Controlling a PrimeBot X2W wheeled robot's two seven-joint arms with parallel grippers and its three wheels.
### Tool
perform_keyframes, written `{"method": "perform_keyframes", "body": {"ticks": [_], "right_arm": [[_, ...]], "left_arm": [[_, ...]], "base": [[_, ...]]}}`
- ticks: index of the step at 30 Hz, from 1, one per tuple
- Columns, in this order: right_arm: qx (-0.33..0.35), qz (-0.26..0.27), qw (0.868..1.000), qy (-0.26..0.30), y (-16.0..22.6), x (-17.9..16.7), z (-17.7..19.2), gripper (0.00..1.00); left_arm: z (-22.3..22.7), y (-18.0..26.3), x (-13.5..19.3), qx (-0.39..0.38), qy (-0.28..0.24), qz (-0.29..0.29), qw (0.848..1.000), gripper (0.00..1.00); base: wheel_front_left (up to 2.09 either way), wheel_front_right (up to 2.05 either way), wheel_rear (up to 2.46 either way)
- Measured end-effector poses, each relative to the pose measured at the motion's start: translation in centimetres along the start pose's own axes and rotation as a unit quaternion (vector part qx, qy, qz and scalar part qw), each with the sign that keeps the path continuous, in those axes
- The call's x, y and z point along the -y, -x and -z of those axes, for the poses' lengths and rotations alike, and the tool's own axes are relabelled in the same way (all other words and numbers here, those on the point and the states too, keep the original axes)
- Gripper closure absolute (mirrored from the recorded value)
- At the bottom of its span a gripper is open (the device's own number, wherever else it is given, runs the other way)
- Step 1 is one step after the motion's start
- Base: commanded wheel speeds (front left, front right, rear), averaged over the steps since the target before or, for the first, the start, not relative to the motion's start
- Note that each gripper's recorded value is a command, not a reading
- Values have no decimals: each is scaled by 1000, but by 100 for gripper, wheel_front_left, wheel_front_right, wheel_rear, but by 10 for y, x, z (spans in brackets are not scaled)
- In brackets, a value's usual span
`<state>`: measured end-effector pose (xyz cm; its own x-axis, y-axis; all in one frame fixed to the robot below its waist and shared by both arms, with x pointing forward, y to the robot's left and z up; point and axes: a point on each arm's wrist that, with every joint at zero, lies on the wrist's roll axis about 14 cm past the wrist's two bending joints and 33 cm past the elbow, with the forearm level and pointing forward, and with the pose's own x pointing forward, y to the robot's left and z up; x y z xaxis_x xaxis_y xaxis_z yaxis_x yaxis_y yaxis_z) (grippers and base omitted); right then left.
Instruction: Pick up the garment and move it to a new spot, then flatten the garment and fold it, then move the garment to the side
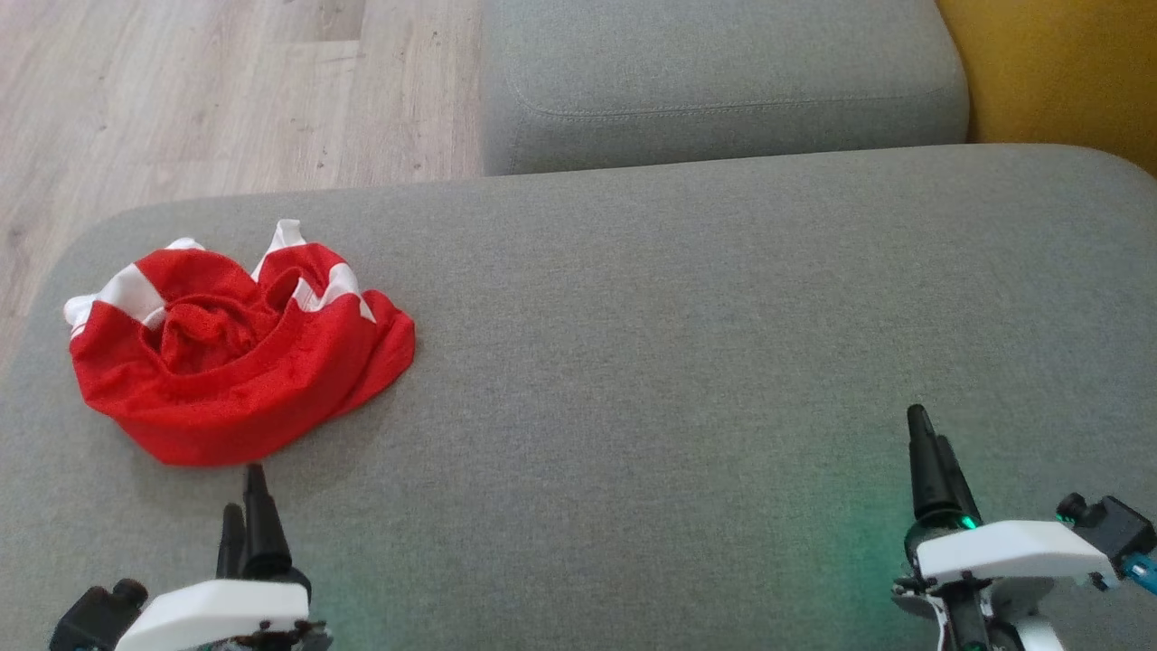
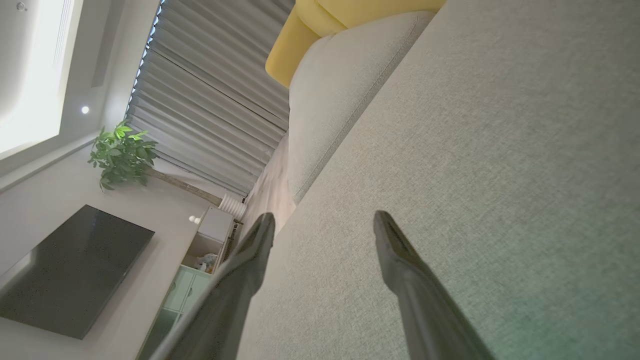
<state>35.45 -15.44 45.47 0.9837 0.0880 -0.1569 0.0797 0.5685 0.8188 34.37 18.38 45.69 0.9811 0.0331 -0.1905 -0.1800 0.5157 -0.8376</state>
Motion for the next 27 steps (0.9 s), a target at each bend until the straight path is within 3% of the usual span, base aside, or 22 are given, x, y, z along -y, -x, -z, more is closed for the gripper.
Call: {"method": "perform_keyframes", "body": {"ticks": [12, 27], "right_arm": [[-6, -20, 997, 72, -1, -11, 8, 0], [-4, -44, 985, 169, 0, -23, 12, 0]], "left_arm": [[-4, 1, 12, 17, -67, 15, 998, 0], [-4, 7, 21, 32, -160, 30, 986, 0]], "base": [[0, 0, 0], [0, 0, 0]]}}
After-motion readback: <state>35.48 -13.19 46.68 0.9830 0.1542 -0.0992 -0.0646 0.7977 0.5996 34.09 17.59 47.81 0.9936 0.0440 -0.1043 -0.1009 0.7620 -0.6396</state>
